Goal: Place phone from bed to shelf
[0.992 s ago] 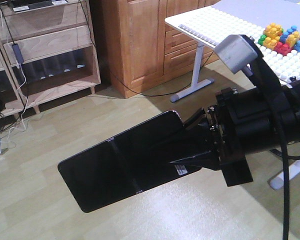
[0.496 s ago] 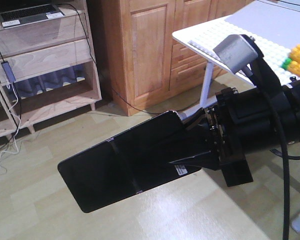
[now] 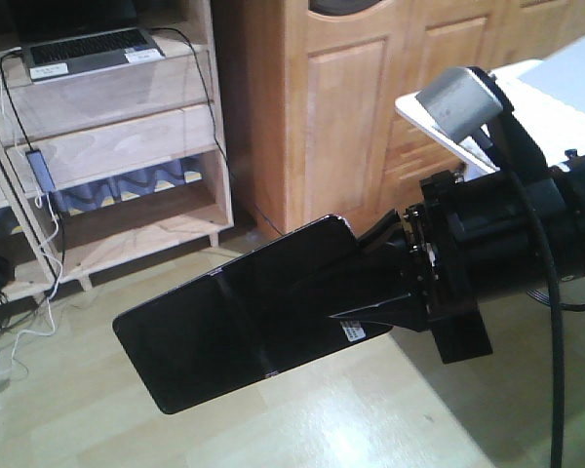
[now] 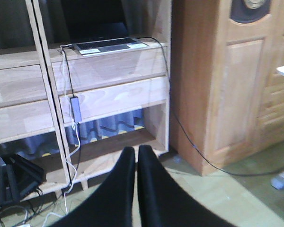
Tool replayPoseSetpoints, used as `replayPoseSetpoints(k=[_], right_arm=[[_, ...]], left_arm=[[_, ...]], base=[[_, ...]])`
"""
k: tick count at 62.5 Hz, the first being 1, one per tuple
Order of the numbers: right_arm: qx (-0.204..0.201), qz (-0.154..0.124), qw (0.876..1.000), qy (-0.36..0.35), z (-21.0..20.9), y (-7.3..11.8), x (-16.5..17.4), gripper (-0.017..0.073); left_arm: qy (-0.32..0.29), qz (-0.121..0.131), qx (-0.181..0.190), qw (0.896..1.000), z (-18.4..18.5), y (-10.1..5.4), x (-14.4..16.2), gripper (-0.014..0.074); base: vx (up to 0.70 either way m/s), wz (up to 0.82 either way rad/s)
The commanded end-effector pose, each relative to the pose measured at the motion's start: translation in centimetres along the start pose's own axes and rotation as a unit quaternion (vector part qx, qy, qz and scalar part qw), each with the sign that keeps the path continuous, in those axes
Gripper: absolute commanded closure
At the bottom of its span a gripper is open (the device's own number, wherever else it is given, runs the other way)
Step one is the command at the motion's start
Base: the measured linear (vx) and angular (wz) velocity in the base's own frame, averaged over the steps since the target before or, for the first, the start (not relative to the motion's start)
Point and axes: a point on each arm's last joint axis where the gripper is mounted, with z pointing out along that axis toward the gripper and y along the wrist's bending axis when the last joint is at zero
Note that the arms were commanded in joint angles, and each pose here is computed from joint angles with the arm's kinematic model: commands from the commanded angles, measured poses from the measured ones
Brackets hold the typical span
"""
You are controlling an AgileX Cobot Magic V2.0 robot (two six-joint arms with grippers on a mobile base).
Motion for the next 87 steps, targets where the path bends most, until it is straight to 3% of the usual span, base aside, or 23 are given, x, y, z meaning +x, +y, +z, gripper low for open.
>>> replayPoseSetpoints(k=[1, 87], right_arm=[[-0.046, -0.012, 0.998, -0.030, -0.77, 1.94, -0.99, 0.0561], [-0.046, -0.013, 0.998, -0.030, -0.77, 1.94, -0.99, 0.0561]], left_arm=[[-0.037, -0.005, 0.000, 0.999, -0.02, 0.01, -0.47, 0.0592], [-0.037, -0.005, 0.000, 0.999, -0.02, 0.01, -0.47, 0.0592]], base=[[0.43, 0.19], [0.38, 0.21]])
